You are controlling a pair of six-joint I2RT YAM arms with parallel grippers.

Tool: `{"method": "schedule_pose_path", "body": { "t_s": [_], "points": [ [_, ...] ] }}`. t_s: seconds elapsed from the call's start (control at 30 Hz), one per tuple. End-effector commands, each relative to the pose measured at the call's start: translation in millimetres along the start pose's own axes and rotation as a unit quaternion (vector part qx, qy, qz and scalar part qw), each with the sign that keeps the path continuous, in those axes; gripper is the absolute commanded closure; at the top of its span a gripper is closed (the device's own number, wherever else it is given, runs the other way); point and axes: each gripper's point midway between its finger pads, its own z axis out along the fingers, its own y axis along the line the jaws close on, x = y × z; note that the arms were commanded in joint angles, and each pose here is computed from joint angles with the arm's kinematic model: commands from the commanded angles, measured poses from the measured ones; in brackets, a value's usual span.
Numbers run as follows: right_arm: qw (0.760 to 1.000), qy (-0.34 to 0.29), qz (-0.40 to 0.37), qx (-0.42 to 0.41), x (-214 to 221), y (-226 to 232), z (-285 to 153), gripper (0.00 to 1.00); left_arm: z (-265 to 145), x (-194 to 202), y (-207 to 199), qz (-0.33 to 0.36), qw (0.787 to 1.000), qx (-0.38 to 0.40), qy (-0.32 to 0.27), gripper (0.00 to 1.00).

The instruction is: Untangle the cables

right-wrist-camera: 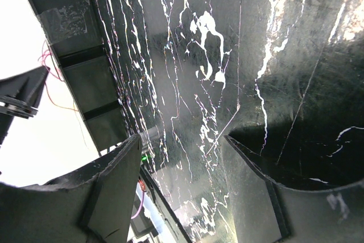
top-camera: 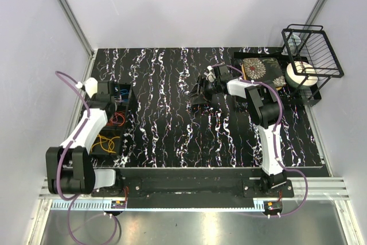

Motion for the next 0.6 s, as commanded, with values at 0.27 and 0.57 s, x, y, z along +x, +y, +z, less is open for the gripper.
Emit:
{"method": "schedule_pose_path", "body": {
  "t_s": [0.27, 0.57],
  "points": [
    [0.996, 0.016, 0.02, 0.08, 20.4, -52.7, 17.1, 0.34, 18.4, 31.0, 30.3, -0.021, 0.999, -0.031, 0.009, 0.75],
    [0.996, 0.017, 0.021, 0.08, 20.9, -52.6, 18.1, 0.34, -26.5, -7.7, 28.8, -0.054, 0.998, 0.013, -0.04, 0.45]
  ]
}}
